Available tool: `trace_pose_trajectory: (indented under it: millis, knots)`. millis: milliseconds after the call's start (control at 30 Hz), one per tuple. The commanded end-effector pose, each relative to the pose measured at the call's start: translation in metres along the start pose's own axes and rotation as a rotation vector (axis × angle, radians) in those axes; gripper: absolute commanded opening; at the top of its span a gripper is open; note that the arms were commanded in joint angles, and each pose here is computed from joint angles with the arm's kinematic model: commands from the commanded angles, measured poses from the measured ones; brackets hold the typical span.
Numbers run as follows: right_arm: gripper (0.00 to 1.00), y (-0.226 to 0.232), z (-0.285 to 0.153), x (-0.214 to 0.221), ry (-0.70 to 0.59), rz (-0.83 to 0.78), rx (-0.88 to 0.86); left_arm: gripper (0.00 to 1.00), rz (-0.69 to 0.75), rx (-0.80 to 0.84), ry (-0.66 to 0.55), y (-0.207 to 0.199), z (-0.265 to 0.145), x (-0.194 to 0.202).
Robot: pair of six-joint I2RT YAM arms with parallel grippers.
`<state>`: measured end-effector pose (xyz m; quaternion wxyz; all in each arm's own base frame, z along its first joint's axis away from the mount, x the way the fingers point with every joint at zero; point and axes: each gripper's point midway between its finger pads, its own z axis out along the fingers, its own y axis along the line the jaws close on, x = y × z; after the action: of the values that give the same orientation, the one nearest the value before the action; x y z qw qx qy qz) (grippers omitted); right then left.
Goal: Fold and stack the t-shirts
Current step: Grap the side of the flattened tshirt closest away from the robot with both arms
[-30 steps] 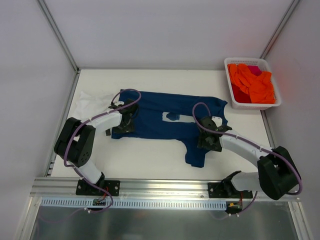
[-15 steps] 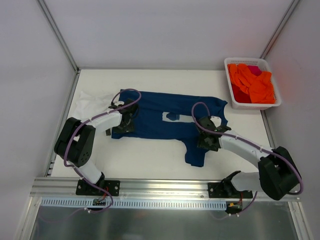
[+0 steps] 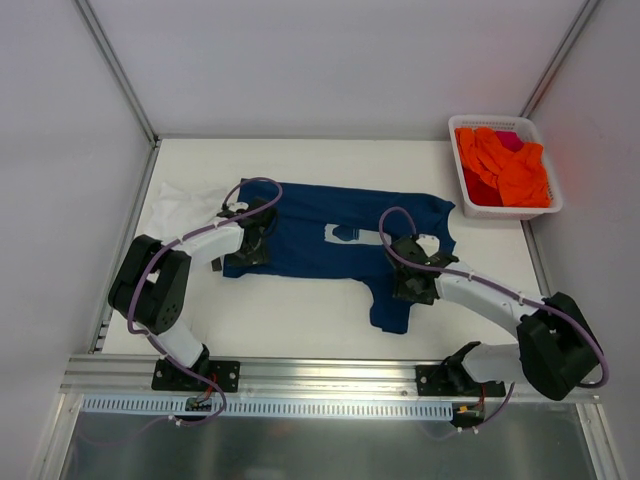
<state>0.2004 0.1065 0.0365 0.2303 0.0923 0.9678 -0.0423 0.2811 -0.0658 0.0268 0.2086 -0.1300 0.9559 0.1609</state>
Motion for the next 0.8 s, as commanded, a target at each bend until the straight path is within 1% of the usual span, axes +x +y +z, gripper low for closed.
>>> trace_pose_trajectory:
  millis: [0,167,300,533,667,700,733,767]
  knots:
    - [0.50,-0.009,0.002,0.003,0.007,0.006,0.080,0.96,0.031,-0.001,0.033,0.004,0.003,0.014]
    - [0.50,-0.004,0.010,0.009,0.029,0.009,0.070,0.96,0.035,0.012,0.036,0.003,0.002,0.014]
    - [0.48,0.001,0.012,0.015,0.055,0.009,0.051,0.96,0.033,0.019,0.036,0.003,0.000,0.015]
    - [0.46,0.003,0.001,0.033,0.065,0.009,0.010,0.96,0.035,0.019,0.040,0.003,0.001,0.015]
    - [0.43,0.002,-0.008,0.037,0.040,0.002,0.001,0.94,0.032,0.022,0.047,0.001,0.002,0.016]
    - [0.36,-0.001,-0.005,0.040,0.046,0.000,0.012,0.92,0.033,0.022,0.049,0.001,0.002,0.017]
    - [0.32,-0.003,-0.004,0.041,0.044,0.001,0.025,0.91,0.034,0.023,0.053,0.000,0.002,0.017]
    - [0.24,-0.005,-0.001,0.044,0.054,-0.006,0.040,0.89,0.037,0.022,0.056,0.000,0.003,0.018]
